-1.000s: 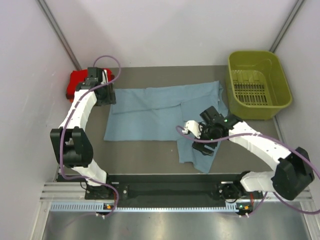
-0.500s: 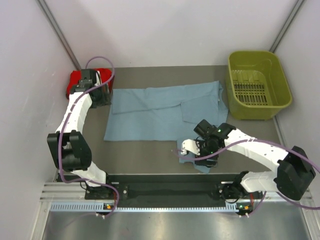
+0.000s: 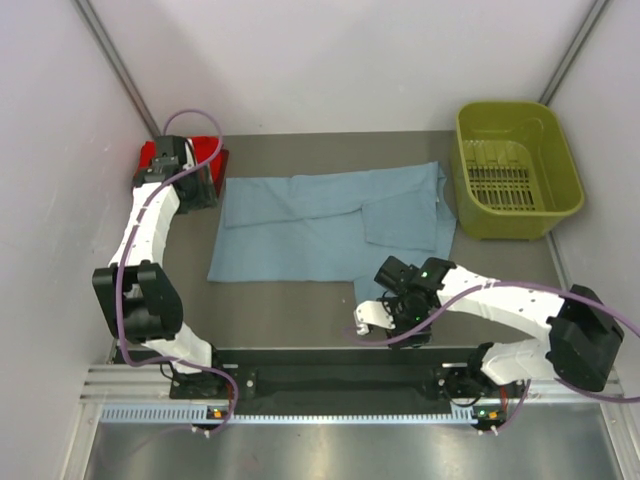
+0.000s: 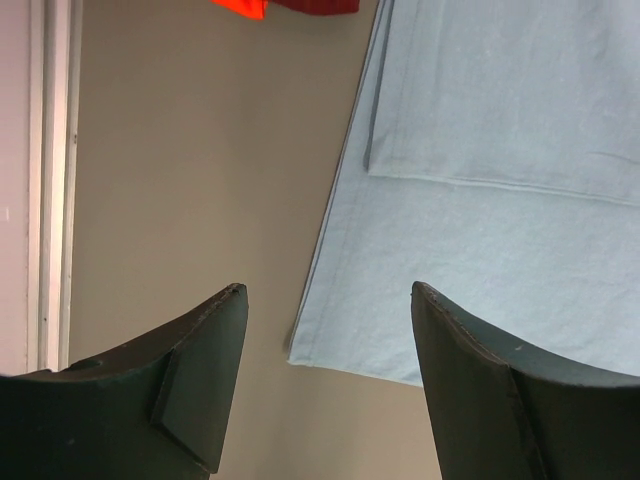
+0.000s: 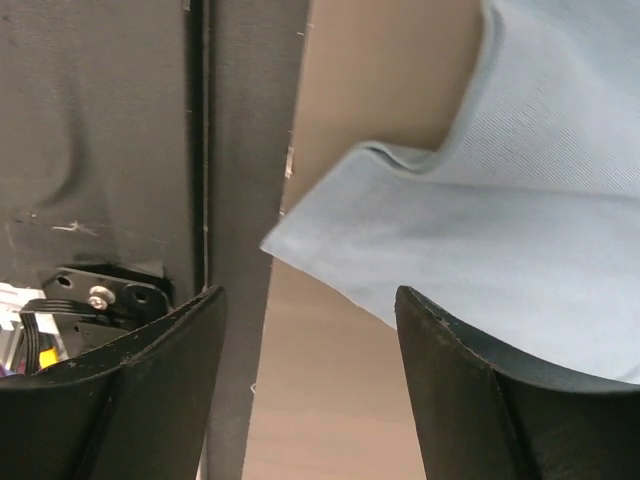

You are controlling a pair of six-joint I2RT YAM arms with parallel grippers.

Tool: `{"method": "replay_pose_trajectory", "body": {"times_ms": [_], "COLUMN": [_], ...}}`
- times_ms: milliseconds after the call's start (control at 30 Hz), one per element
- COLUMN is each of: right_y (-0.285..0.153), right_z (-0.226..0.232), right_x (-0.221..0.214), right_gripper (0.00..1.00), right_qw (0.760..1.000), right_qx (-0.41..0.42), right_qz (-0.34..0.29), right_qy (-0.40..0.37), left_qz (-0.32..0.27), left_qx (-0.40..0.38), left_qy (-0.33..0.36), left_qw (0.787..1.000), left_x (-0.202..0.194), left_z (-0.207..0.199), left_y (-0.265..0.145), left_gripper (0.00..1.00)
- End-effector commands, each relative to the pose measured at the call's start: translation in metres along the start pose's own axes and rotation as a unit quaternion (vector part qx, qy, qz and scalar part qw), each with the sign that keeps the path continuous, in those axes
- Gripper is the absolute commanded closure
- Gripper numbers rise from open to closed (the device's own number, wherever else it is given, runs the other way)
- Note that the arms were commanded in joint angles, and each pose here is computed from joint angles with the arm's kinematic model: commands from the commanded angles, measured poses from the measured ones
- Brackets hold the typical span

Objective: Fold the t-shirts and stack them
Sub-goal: Fold the tshirt

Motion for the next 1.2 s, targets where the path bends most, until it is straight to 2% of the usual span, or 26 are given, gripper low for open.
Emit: {"method": "replay_pose_trajectory", "body": {"times_ms": [0, 533, 700, 800, 833, 1000, 1100, 1167], "right_y": [0.009, 0.041, 0.048, 0.052, 0.054, 0.057, 0.062, 0.06], "right_z": [0.006, 0.005, -0.001, -0.004, -0.004, -0.009, -0.009, -0.01], "right_x": [0.004, -0.002, 0.001, 0.003, 0.003, 0.009, 0.011, 0.014], "right_gripper": [0.32, 0.34, 0.37, 0.46, 0.54, 0.6, 0.69, 0.78], "right_qw": [0.999, 0.998, 0.999, 0.999, 0.999, 0.999, 0.999, 0.999], "right_qx": [0.037, 0.054, 0.027, 0.018, 0.014, 0.013, 0.012, 0.006], "right_qz": [0.004, 0.04, 0.037, 0.034, 0.034, 0.039, 0.046, 0.042], "right_qy": [-0.017, -0.021, -0.02, -0.019, -0.016, -0.005, -0.003, -0.003], "left_qz": [-0.02, -0.009, -0.006, -0.002, 0.003, 0.023, 0.05, 0.059], "left_qx": [0.004, 0.004, 0.003, 0.003, 0.006, 0.017, 0.019, 0.014], "left_qy": [-0.008, -0.018, -0.02, -0.021, -0.02, -0.032, -0.062, -0.082], "left_qw": [1.0, 1.0, 1.0, 1.0, 1.0, 0.999, 0.997, 0.995], "left_x": [0.014, 0.017, 0.02, 0.019, 0.017, 0.008, -0.003, -0.008], "left_z": [0.002, 0.005, 0.006, 0.005, 0.006, 0.016, 0.026, 0.032], "left_y": [-0.007, 0.004, 0.008, 0.01, 0.012, 0.011, 0.011, 0.012], "left_gripper": [0.29, 0.29, 0.29, 0.29, 0.29, 0.28, 0.28, 0.28]}}
Point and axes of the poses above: each gripper's point midway between its finger pads, its own y axis out along the fingers, its own z axis along the line the jaws close on, x = y × z, the point moved 10 cm from there along -y, back along the fingers, and after that the axes turned 2 degrees about -y, right-handed, at the moved point
